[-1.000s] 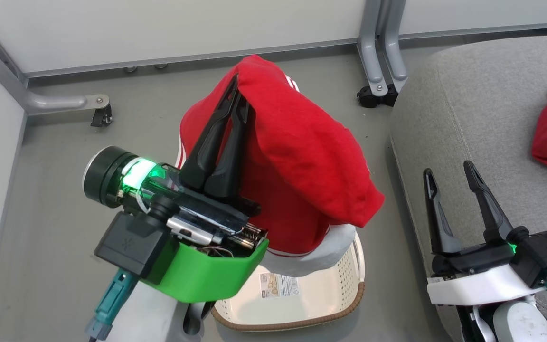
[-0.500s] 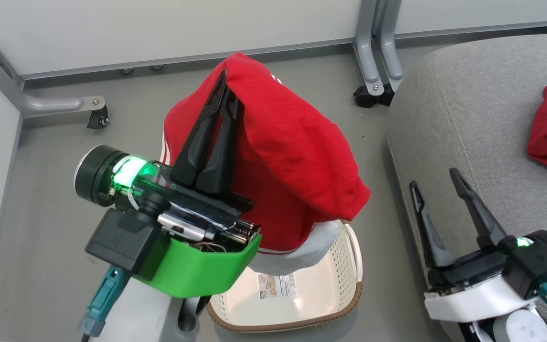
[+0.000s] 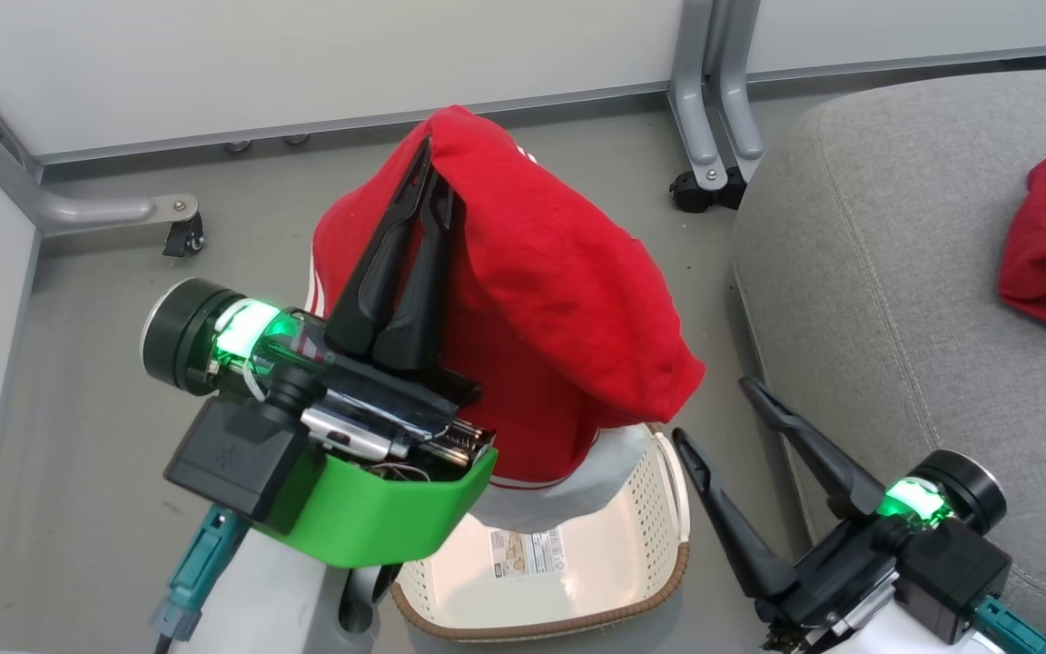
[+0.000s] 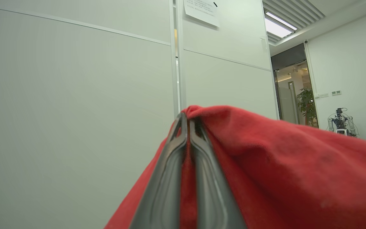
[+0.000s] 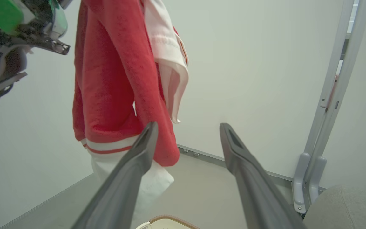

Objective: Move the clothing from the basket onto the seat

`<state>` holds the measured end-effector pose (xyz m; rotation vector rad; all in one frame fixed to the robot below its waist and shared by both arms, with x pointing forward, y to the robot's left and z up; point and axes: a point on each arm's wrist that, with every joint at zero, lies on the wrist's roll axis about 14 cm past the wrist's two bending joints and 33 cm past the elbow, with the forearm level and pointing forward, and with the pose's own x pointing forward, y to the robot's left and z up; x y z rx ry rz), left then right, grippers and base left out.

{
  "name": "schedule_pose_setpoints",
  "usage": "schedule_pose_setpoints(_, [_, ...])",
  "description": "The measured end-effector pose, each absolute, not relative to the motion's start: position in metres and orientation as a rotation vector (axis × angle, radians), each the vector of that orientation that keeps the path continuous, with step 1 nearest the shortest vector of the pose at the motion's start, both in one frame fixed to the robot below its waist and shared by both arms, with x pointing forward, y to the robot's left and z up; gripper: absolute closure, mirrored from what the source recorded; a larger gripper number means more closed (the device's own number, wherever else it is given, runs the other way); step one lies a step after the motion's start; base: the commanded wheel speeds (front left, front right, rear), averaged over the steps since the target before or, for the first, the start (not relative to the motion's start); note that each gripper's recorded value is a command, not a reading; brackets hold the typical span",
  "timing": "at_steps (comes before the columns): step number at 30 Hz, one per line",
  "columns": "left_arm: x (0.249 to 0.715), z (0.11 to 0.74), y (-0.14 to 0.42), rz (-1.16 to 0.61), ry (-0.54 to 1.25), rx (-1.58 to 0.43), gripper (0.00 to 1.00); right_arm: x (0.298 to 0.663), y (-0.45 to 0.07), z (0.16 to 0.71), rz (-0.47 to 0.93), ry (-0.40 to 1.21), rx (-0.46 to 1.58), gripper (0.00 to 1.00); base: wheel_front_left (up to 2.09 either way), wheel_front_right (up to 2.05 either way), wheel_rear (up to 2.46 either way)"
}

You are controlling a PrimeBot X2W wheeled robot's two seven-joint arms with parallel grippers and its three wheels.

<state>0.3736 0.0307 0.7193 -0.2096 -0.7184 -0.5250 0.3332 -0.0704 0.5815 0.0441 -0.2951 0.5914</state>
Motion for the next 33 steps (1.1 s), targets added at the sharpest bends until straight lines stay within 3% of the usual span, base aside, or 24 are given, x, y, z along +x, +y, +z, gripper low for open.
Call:
schedule_pose_setpoints(18, [0.365, 0.714, 0.020, -0.563, -0.704, -0.195, 1.00, 0.323, -0.012, 0.587, 0.814, -0.317, 0.054, 0.00, 0.00, 0.00, 0.00])
schedule_pose_setpoints(33, [0.357, 0.707, 0.006, -0.608, -0.679, -0.189, 1.00, 0.339, 0.016, 0.588, 0.853, -0.330, 0.053, 0.00, 0.00, 0.00, 0.00])
